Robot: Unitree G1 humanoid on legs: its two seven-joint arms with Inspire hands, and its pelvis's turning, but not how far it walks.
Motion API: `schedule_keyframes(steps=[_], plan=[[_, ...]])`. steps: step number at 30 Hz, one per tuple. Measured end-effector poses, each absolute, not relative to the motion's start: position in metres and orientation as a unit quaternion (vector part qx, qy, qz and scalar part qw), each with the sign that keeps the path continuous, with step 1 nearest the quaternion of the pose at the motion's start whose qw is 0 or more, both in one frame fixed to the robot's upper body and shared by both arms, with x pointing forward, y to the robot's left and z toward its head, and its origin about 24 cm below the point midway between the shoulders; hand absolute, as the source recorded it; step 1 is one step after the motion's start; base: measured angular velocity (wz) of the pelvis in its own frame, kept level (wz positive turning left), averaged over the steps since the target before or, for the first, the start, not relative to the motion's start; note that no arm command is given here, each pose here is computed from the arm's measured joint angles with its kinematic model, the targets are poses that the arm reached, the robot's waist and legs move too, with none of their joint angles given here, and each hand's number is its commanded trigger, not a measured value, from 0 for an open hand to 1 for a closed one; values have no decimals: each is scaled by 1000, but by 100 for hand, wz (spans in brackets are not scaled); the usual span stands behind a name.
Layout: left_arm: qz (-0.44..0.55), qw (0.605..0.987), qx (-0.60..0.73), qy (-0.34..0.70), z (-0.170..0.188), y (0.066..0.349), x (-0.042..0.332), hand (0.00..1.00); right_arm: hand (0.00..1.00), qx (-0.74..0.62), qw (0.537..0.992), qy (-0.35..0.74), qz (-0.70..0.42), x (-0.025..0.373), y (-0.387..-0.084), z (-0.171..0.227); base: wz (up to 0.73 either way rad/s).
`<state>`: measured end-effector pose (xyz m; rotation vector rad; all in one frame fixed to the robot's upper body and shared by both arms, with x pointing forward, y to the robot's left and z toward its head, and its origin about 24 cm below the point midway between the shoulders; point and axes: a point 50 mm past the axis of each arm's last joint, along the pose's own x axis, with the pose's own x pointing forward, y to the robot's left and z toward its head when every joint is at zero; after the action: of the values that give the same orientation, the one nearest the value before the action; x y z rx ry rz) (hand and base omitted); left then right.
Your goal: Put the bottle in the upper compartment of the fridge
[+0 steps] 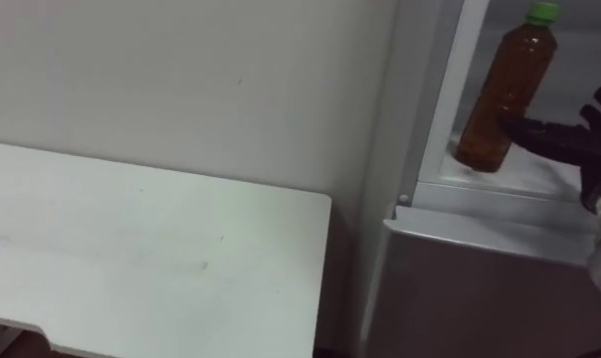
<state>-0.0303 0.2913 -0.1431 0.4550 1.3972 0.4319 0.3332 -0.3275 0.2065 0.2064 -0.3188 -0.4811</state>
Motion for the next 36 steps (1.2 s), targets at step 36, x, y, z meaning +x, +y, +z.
schedule_keyframes(steps=[36], plan=[[131,743,229,615,-159,255,-3,0,0,260,936,-228,-66,246,-227,163,-8]])
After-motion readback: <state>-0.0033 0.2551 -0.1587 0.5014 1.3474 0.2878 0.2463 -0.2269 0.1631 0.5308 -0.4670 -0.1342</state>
